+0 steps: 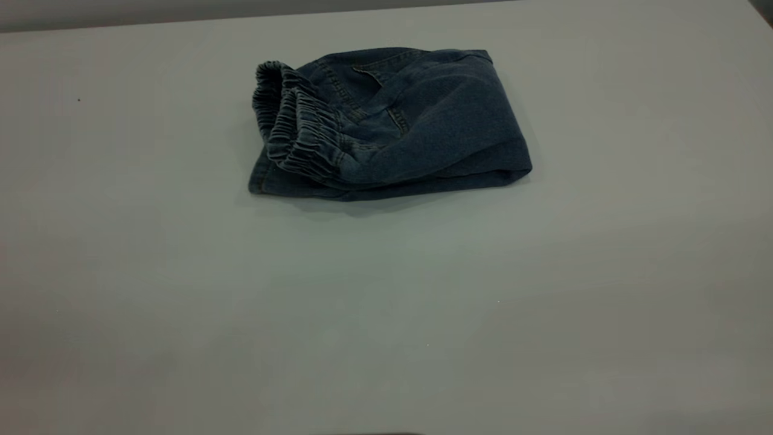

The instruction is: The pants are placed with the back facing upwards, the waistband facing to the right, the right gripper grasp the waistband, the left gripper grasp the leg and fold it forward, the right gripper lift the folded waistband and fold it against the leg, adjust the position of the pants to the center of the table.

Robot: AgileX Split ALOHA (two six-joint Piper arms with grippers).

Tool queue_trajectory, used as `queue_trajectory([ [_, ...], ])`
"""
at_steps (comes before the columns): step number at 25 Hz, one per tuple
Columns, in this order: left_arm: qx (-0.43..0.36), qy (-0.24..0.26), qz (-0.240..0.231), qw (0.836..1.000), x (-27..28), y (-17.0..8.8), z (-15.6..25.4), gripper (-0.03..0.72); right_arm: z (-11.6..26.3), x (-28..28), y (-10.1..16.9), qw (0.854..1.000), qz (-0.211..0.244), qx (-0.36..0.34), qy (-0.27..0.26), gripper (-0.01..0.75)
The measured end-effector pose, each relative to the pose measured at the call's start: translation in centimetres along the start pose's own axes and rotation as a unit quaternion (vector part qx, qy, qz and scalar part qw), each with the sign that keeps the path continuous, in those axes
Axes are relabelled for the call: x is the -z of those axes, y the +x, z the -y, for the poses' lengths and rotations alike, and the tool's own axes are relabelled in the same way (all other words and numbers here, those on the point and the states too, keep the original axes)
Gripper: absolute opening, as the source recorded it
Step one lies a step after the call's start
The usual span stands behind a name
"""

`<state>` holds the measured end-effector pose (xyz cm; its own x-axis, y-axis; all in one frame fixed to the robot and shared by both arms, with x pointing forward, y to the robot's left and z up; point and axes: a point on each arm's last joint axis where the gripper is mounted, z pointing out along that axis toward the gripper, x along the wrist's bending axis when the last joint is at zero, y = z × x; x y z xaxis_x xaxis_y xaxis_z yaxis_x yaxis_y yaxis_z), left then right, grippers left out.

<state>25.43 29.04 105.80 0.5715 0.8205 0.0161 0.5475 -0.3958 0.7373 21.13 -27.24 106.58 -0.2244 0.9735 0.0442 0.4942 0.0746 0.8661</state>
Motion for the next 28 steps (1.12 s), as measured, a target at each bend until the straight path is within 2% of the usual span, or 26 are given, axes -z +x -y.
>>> queue_trajectory([
  [4,0.003,0.013,0.007,1.0,-0.7,-0.1,0.5,0.546,0.8,-1.5,-1.1,0.999,0.038,0.001,0.016,0.586],
  [8,0.003,0.011,0.007,1.0,-1.2,-0.1,0.6,0.546,1.4,-2.7,-1.6,0.998,0.054,0.0,0.024,0.586],
  [28,0.002,0.006,0.007,1.0,-1.4,-0.1,0.6,0.546,1.4,-2.7,-1.7,0.998,0.055,-0.005,0.022,0.586],
])
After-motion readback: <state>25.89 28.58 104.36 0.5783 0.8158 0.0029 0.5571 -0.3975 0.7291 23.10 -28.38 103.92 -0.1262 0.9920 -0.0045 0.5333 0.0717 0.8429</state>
